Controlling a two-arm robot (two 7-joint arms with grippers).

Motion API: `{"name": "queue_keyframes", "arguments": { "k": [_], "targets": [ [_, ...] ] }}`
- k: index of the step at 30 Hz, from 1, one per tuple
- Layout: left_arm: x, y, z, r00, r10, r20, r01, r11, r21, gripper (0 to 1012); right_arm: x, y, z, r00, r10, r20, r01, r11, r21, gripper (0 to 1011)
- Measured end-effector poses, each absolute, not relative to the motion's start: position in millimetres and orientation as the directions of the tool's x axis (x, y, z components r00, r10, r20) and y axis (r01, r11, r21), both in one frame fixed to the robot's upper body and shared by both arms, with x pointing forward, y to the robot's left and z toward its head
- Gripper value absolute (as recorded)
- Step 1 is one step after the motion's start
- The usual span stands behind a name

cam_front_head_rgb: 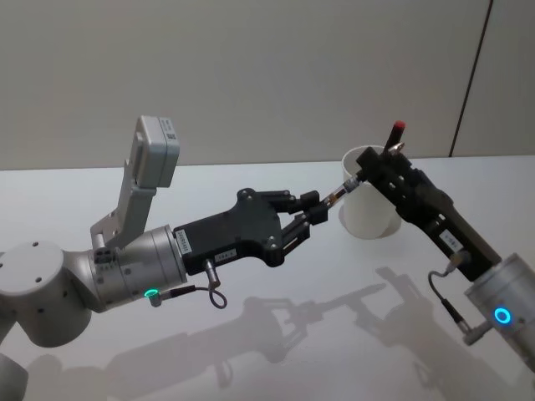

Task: Place the pen into the pen holder.

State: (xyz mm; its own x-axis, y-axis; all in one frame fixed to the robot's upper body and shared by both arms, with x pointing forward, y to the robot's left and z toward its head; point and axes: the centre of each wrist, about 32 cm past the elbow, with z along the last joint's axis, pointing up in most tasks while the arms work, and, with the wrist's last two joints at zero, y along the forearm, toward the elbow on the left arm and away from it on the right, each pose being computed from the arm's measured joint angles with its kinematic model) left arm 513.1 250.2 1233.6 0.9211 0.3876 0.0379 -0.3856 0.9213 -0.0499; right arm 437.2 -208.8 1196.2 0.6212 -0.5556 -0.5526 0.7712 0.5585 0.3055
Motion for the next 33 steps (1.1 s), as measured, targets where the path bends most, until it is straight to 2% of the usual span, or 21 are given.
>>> {"name": "queue_keyframes", "arguments": {
  "k": [14, 33],
  "targets": [
    [513, 250, 1234, 0.921, 0.388, 0.038, -0.386, 0.921, -0.05, 161, 449, -205, 1200, 0.645, -0.528, -0.552, 0.741, 0.609, 0.284, 1002],
    [513, 250, 1234, 0.921, 0.388, 0.038, -0.386, 0.921, -0.05, 161, 446, -207, 1198, 0.662, -0.497, -0.56, 0.723, 0.62, 0.304, 1001]
  ]
}}
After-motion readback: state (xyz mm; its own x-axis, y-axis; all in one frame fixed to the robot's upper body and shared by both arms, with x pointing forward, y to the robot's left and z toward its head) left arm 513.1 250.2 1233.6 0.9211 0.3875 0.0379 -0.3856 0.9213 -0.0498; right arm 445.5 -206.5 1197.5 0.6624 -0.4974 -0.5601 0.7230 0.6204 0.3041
